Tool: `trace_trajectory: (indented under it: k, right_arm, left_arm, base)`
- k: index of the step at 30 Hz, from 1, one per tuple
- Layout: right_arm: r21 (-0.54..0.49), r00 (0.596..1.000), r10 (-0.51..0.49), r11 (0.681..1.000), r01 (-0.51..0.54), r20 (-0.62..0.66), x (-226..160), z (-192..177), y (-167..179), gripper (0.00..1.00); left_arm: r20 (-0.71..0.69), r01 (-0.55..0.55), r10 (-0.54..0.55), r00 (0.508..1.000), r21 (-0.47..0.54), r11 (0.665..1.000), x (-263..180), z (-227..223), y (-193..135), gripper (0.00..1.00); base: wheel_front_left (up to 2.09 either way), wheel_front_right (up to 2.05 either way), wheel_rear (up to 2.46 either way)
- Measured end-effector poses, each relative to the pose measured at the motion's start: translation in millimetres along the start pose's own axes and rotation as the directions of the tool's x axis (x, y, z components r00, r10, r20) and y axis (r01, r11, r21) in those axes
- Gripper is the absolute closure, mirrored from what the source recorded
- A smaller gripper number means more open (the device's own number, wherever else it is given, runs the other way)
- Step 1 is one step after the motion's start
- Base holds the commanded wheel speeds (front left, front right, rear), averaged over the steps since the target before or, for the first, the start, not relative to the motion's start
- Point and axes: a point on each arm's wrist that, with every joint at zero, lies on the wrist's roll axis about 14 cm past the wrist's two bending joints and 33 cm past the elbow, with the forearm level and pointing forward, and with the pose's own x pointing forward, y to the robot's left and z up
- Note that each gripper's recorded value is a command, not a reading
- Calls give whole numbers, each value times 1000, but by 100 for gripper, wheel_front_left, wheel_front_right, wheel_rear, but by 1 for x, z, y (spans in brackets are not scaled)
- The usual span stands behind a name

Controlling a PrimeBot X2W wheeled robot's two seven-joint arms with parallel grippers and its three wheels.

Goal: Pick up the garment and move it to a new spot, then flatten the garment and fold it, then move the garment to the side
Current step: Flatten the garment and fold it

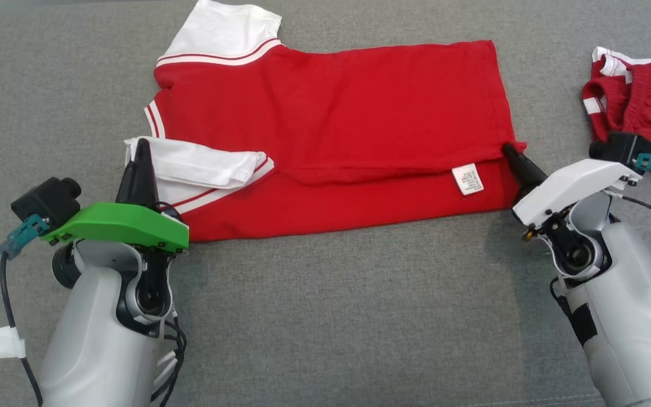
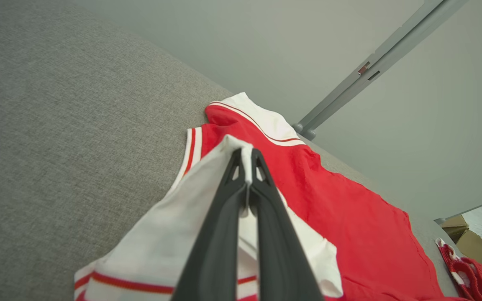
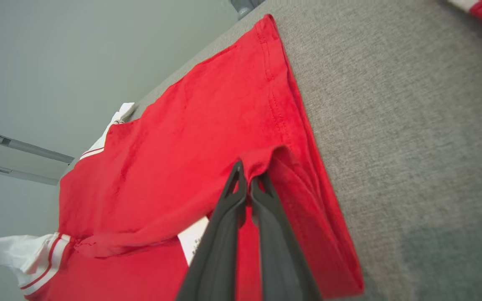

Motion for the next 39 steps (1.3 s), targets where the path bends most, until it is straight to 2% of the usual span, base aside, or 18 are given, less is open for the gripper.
trace_trajectory:
  k: [1, 2, 6, 10, 16, 20, 22, 26, 39]
  right_arm:
    - [17, 1000, -7, 1000, 6, 10, 2, 3, -1, 0]
    - [38, 1000, -8, 999, 7, 23, 4, 7, -2, 0]
    - [98, 996, -13, 995, 5, 86, 10, 21, -2, 0]
    - [114, 983, -17, 994, -4, 182, 11, 43, -3, 0]
    - [98, 966, 12, 994, -39, 258, 8, 53, 3, 0]
    - [67, 966, 12, 997, -31, 260, 1, 43, 0, 0]
    - [48, 970, 4, 999, -16, 245, -7, 26, -5, 0]
    - [0, 971, 3, 1000, -3, 238, -19, 11, -9, 0]
    - [-12, 975, 15, 1000, -12, 223, -34, -12, -5, 0]
  left_arm:
    - [-2, -7, 7, 1000, -3, 1000, 2, -1, 2, 15]
    - [-5, -17, 17, 1000, -10, 1000, 4, -3, 5, 0]
    - [-12, -45, 44, 999, -39, 998, 7, -7, 13, 0]
    - [26, -38, 40, 999, -53, 998, 11, 2, 10, 0]
    - [76, 14, -7, 997, -94, 995, 9, 15, 2, 0]
    - [73, -1, 9, 997, -106, 994, -1, 11, 10, 0]
    - [35, -64, 68, 997, -109, 992, -20, -4, 31, 0]
    - [-4, -112, 113, 994, -120, 986, -41, -19, 47, 0]
    - [-136, -196, 169, 976, -214, 957, -68, -59, 61, 0]
  base:
    - [0, 0, 0]
    - [0, 0, 0]
    - [0, 0, 0]
    - [0, 0, 0]
    - [0, 0, 0]
    - [0, 0, 0]
    - [0, 0, 0]
    - [0, 0, 0]
    - [0, 0, 0]
